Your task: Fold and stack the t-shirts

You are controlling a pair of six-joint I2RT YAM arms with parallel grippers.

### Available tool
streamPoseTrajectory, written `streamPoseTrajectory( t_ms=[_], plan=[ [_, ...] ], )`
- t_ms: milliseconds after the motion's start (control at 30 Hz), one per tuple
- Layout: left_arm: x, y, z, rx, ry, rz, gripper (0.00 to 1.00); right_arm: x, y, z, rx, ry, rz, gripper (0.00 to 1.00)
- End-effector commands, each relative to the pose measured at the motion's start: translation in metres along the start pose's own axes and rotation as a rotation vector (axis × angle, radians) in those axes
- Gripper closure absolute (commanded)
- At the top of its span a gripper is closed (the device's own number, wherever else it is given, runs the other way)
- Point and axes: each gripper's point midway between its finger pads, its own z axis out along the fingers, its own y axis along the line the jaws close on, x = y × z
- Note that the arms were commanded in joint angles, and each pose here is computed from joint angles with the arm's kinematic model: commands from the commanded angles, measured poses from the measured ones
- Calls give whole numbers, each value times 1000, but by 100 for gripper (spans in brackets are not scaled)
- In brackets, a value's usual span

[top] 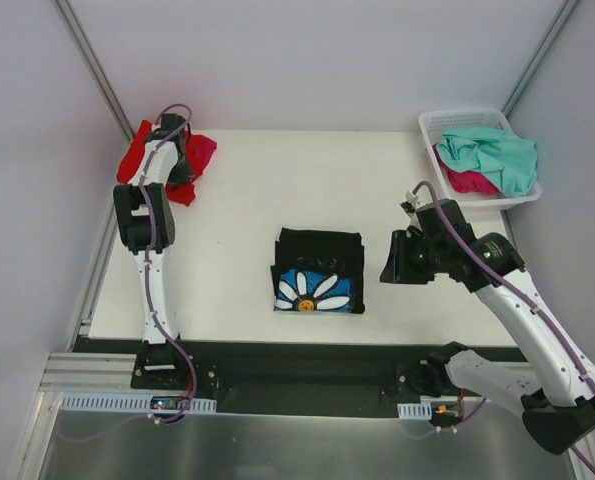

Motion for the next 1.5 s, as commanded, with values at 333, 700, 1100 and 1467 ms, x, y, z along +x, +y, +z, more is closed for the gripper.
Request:
streamPoseTrajectory(
  t_ms=[333,700,1100,1467],
  plan=[
    [121,-9,-50,7,445,40,100,-8,21,-27,-94,-55,-8,66],
    [167,-52,-123,72,428,125,100,-6,27,-35,-133,-79,-5,66],
    [286,-124,-150,232,492,165,100,-3,31,-41,-154,-90,-11,66],
    [293,-167,-176,315,443,192,19,4,31,-46,-152,-102,-10,65]
  ],
)
